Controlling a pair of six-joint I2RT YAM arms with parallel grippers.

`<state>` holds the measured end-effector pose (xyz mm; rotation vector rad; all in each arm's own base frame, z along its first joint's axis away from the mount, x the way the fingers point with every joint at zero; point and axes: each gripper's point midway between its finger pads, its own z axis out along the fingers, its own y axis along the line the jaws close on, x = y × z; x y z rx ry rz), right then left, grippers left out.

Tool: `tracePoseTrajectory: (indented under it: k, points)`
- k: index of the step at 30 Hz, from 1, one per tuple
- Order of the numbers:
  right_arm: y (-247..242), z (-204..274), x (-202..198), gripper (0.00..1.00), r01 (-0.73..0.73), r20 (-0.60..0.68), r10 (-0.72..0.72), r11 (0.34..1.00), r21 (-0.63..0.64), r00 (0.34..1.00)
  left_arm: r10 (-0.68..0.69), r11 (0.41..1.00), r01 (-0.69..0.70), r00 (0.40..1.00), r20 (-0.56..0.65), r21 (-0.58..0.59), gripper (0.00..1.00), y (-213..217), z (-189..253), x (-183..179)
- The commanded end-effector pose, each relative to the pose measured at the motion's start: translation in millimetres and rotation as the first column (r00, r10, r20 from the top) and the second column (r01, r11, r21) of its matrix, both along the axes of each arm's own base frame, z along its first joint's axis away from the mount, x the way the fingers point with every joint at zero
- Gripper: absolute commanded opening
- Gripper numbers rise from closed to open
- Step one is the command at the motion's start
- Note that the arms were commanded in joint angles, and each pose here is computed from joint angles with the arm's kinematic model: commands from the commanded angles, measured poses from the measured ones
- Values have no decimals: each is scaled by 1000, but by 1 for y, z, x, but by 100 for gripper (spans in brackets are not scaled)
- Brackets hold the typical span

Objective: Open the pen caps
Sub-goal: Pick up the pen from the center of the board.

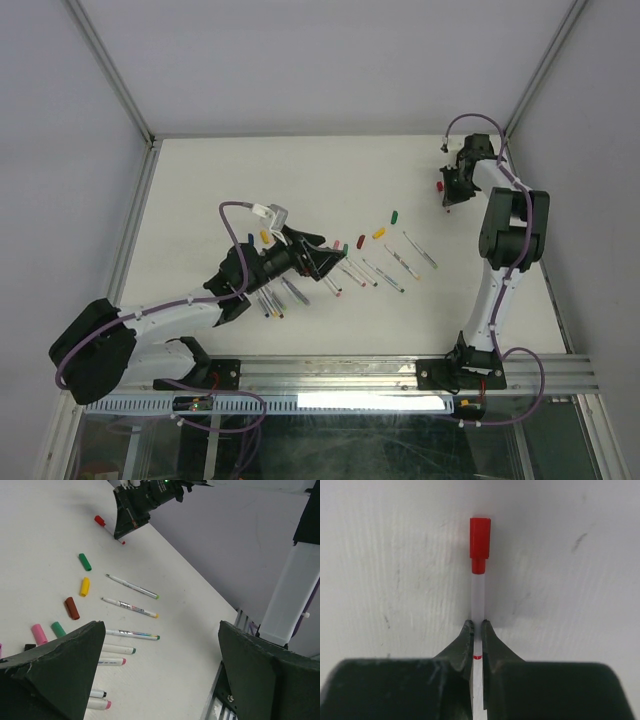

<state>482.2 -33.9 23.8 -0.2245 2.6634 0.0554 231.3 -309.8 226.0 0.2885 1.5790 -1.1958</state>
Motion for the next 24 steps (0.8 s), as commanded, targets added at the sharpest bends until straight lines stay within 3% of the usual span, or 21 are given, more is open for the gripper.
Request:
tracePoseTrajectory:
  k: [1, 12, 18, 24]
  points:
    - [31, 0, -37, 0, -168, -42, 174, 979, 118, 984, -84, 990, 86, 996, 26, -114, 99, -10, 29, -2]
    - [76, 53, -51, 0, -324, 149, 291, 898, 298, 945, -80, 969, 38, 983, -166, -246, 96, -30, 18, 54]
    - [108, 112, -70, 0, -459, 340, 341, 805, 377, 877, -77, 961, 0, 961, -267, -277, 93, -52, -2, 99]
    - [141, 153, -96, 0, -561, 445, 364, 677, 477, 818, -49, 955, -33, 962, -267, -295, 93, -78, -3, 142]
